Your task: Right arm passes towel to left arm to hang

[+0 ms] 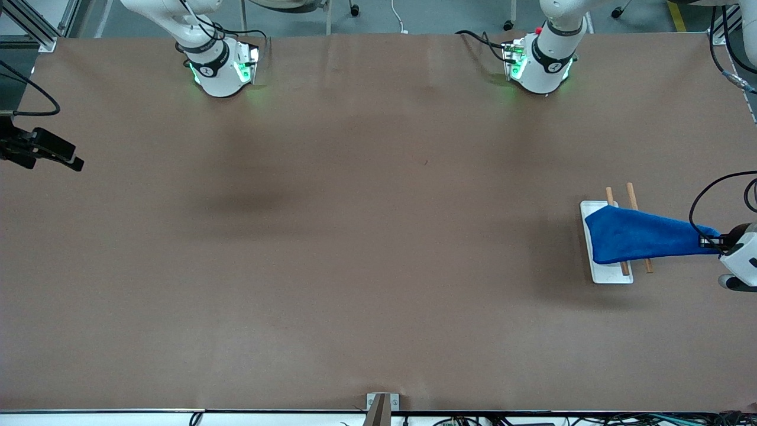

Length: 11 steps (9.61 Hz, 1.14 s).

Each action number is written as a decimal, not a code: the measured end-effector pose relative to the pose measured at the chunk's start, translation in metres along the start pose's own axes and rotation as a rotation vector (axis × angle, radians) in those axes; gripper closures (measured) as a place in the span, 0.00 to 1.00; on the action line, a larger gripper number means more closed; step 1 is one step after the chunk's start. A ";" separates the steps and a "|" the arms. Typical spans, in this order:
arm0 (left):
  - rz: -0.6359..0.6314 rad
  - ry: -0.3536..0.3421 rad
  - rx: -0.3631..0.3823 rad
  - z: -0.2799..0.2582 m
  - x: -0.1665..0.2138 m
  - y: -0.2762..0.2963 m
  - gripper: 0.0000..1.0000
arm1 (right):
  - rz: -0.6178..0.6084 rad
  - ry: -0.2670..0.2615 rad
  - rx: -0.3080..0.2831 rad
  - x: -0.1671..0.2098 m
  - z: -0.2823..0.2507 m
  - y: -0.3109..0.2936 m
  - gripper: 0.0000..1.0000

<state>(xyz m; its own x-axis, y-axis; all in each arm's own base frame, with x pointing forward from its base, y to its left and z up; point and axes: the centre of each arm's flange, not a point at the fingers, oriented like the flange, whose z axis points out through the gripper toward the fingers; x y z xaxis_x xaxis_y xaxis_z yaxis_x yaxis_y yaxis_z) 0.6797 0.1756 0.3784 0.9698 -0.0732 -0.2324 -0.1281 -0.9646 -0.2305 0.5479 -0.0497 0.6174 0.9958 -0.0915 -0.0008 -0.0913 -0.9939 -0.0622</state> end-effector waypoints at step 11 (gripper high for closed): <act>0.026 0.075 -0.010 0.001 0.005 -0.018 0.15 | 0.000 -0.004 0.000 0.000 0.001 0.000 0.00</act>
<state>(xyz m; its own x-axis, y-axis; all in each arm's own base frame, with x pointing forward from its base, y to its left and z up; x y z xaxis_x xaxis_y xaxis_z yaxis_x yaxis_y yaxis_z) 0.6868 0.1932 0.3808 0.9791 -0.1165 -0.1667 -0.1515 -0.9646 -0.2158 0.5475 -0.0497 0.6166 0.9958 -0.0913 -0.0051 -0.0914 -0.9939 -0.0623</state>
